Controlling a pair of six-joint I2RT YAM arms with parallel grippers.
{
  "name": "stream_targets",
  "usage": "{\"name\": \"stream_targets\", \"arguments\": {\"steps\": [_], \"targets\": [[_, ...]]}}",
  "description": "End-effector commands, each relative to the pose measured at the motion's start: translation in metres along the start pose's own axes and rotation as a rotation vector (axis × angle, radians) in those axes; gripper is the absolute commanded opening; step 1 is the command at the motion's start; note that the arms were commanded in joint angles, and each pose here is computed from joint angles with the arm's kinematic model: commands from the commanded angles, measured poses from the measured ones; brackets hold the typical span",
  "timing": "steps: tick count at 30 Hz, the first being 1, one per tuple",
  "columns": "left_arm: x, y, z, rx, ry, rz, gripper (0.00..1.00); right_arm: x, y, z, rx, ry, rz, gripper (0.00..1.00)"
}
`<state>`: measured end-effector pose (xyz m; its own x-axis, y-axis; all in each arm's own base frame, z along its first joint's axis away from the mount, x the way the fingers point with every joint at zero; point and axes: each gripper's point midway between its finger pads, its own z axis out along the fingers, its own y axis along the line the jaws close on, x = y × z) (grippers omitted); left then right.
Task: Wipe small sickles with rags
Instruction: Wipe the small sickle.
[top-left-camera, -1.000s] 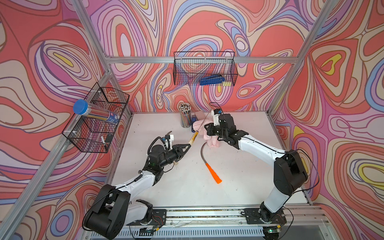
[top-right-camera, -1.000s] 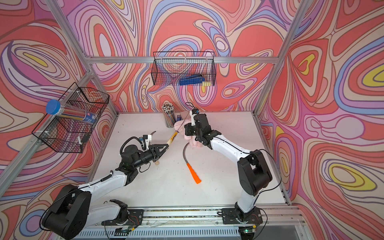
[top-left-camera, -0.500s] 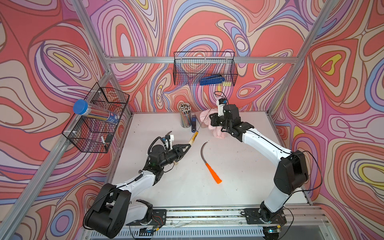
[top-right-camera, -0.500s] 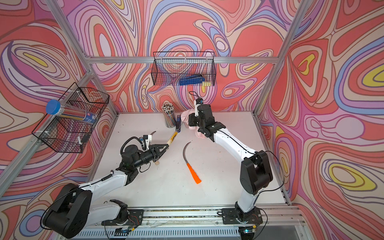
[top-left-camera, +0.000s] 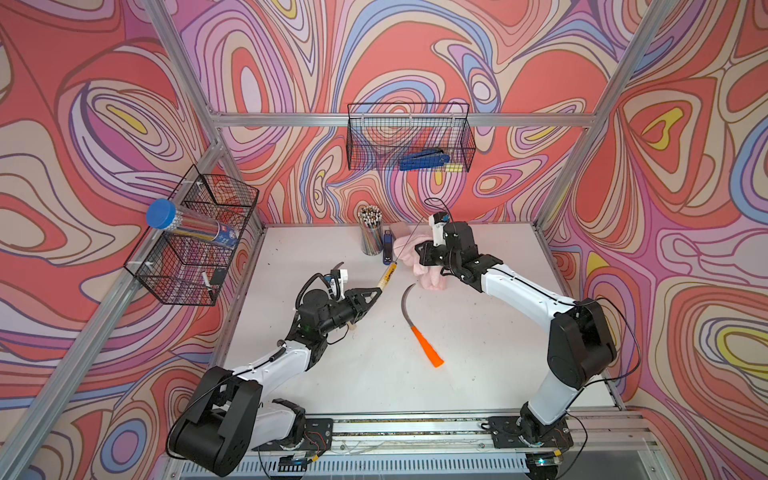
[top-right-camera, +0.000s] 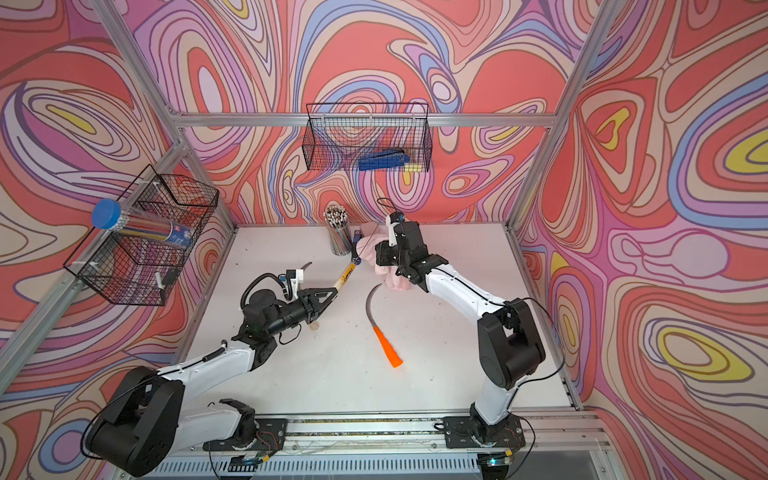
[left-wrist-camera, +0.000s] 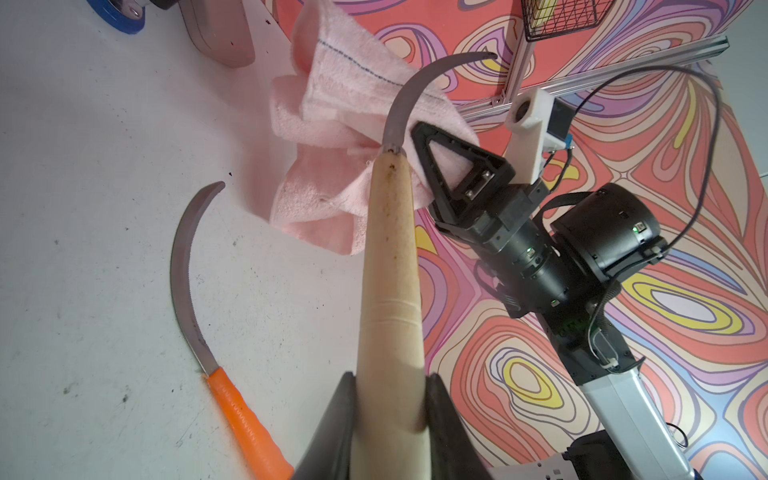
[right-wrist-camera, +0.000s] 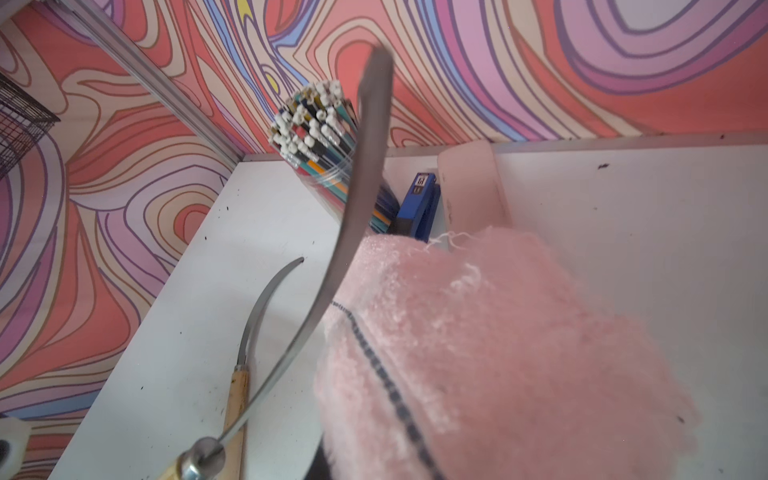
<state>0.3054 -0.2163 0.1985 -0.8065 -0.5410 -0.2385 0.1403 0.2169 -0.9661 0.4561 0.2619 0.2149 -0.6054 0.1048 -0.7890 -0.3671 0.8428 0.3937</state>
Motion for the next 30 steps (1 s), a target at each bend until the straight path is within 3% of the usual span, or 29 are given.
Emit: {"name": "stream_targets", "arguments": {"steps": [1,15,21,30], "targets": [[0.001,-0.021,-0.003,0.07,0.002,0.039,0.0,0.0,0.021,-0.004,-0.09,-0.033,0.014,0.0],[-0.001,-0.018,-0.004,0.042,-0.006,0.055,0.0,0.04,0.098,-0.004,-0.204,0.028,-0.066,0.0],[-0.001,-0.015,-0.003,0.026,-0.008,0.055,0.0,0.033,0.074,0.007,-0.059,0.016,-0.075,0.0],[0.0,-0.015,-0.002,0.031,-0.001,0.047,0.0,-0.013,0.032,0.015,0.06,-0.044,-0.06,0.0]]}}
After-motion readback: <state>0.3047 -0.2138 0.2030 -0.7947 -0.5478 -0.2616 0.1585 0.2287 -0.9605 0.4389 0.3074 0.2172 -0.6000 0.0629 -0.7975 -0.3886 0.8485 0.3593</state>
